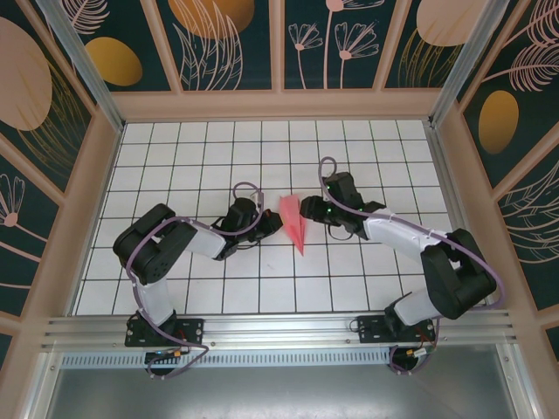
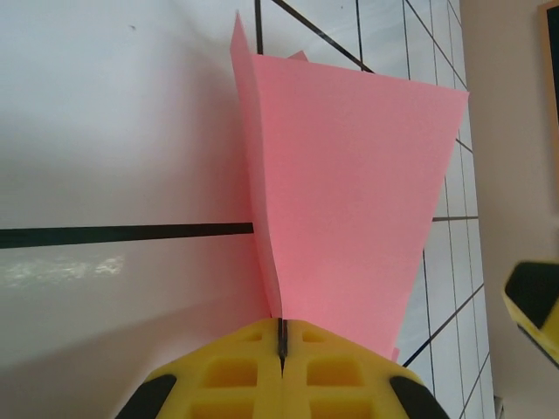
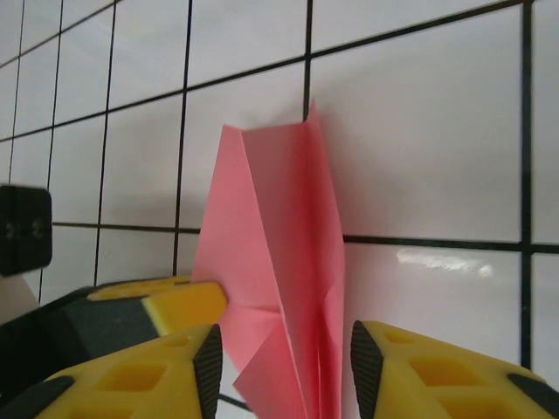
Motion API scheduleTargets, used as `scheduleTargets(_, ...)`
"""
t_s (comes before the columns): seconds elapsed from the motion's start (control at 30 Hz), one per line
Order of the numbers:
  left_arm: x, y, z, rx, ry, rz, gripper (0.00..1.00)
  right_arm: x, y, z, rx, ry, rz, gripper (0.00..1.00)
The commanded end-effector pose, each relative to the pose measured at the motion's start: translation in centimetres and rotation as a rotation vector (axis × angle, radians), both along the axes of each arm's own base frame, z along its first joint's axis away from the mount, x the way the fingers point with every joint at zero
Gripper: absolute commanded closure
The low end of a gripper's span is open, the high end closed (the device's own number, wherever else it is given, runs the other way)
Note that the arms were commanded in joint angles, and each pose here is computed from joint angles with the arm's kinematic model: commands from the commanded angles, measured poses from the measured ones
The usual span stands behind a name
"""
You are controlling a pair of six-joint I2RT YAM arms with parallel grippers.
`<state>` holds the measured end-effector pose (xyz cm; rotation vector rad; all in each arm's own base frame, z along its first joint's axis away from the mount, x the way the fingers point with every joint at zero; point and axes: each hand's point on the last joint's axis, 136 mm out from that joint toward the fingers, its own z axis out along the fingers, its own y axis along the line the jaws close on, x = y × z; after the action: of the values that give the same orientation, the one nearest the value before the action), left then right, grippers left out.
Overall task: Fold a paper plane with a square sheet of paper (pick it up from the middle)
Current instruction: Move a paper plane to the center of the table.
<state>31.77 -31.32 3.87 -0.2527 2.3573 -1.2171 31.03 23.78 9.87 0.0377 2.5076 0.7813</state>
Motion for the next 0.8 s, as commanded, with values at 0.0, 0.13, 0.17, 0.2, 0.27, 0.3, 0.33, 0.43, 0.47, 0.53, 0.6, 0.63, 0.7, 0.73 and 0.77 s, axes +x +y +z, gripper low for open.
scheduleTargets(0.0,0.1,0.1,0.0,0.019,-0.005,-0.014,1.00,-0.5,1.3,-0.1,-0.035,0.004,0.037,0.56)
scheduleTargets(0.13,0.0,-0.1,0.2,0.006,-0.006,-0.024,1.00,-1.2,2.0,-0.8,-0.064,0.022,0.069,0.65)
scheduleTargets(0.17,-0.1,-0.2,0.3,-0.003,-0.006,-0.024,1.00,-1.4,2.1,-1.2,-0.070,0.038,0.078,0.67)
scheduleTargets(0.2,-0.1,-0.2,0.5,-0.016,-0.008,-0.025,1.00,-1.5,2.2,-1.4,-0.078,0.045,0.083,0.67)
scheduleTargets(0.27,-0.1,-0.1,0.6,-0.020,-0.013,-0.022,1.00,-1.3,2.1,-2.0,-0.102,0.049,0.087,0.67)
scheduleTargets(0.3,-0.2,-0.1,0.5,-0.016,-0.011,-0.021,1.00,-1.2,2.1,-2.1,-0.107,0.049,0.088,0.67)
scheduleTargets(0.33,-0.2,0.0,0.4,-0.009,-0.009,-0.019,1.00,-1.1,2.2,-2.3,-0.112,0.052,0.091,0.66)
scheduleTargets(0.43,-0.4,0.3,-0.1,0.006,0.007,-0.012,1.00,-0.8,2.8,-2.8,-0.113,0.064,0.105,0.64)
scheduleTargets(0.47,-0.4,0.3,-0.2,0.004,0.010,-0.010,1.00,-0.8,2.9,-3.1,-0.117,0.071,0.108,0.64)
scheduleTargets(0.53,-0.4,0.3,-0.3,0.005,0.014,-0.009,1.00,-1.1,3.1,-3.7,-0.119,0.089,0.121,0.63)
scheduleTargets(0.6,-0.4,0.4,-0.4,0.008,0.018,-0.009,1.00,-1.4,3.0,-4.2,-0.126,0.099,0.120,0.61)
scheduleTargets(0.63,-0.4,0.3,-0.4,0.008,0.019,-0.008,1.00,-1.5,3.0,-4.3,-0.125,0.102,0.123,0.60)
scheduleTargets(0.7,-0.4,0.3,-0.5,0.009,0.020,-0.008,1.00,-1.7,3.1,-4.4,-0.124,0.102,0.128,0.57)
scheduleTargets(0.73,-0.4,0.3,-0.5,0.008,0.022,-0.006,1.00,-1.8,3.1,-4.4,-0.123,0.102,0.129,0.57)
scheduleTargets(0.77,-0.4,0.3,-0.6,0.008,0.023,-0.008,1.00,-1.8,3.1,-4.4,-0.124,0.103,0.132,0.56)
